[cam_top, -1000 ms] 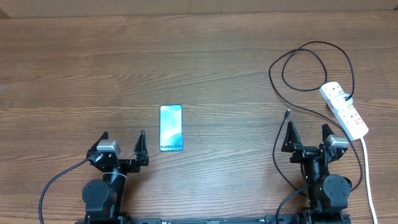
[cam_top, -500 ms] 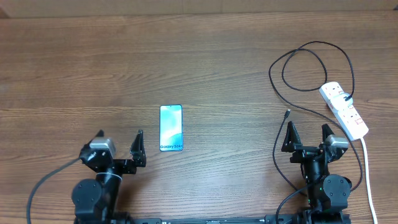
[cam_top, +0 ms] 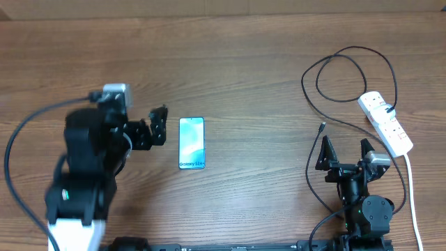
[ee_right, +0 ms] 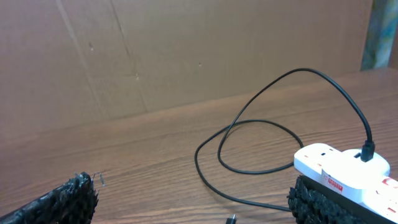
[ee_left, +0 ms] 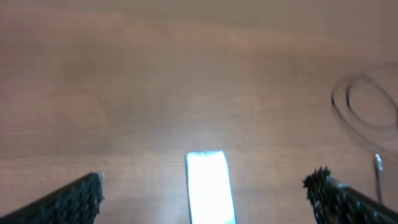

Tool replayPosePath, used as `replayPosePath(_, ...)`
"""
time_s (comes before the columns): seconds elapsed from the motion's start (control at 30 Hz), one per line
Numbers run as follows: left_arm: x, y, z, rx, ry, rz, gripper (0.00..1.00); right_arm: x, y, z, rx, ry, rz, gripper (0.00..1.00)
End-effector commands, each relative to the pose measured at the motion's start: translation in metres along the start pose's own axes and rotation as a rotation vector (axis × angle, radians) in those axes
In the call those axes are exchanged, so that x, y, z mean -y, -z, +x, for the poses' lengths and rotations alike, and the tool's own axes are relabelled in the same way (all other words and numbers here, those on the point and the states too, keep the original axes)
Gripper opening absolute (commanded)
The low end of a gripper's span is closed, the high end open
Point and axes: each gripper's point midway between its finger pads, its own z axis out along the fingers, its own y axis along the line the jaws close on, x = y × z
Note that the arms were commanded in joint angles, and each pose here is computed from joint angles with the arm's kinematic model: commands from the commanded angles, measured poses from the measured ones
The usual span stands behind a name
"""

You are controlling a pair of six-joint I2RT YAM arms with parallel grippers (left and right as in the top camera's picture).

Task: Plug charger to phone and switch on socket
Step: 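Move the left gripper over the phone and lower onto it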

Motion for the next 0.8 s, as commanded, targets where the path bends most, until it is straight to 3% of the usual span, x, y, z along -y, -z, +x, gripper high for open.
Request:
replayPosePath(0.0,0.024,-0.014,-0.015,-0.132,-0.017,0.028,1.00,0.004,-0.001,0.004,-0.004,0.003,0.018,1.00)
replayPosePath(0.2,0.038,-0.045,0.018,-0.416,0.025,-0.048,1.00,0.004,-0.001,0.003,-0.004,0.003,0.017,1.00)
replayPosePath(0.47,0.060,-0.090,0.069,-0.658,0.031,0.015,1.00,0.004,-0.001,0.004,-0.004,0.003,0.017,1.00)
replayPosePath(0.77,0.045,-0.119,0.132,-0.925,0.062,-0.068,1.00,0.004,-0.001,0.004,-0.004,0.003,0.018,1.00)
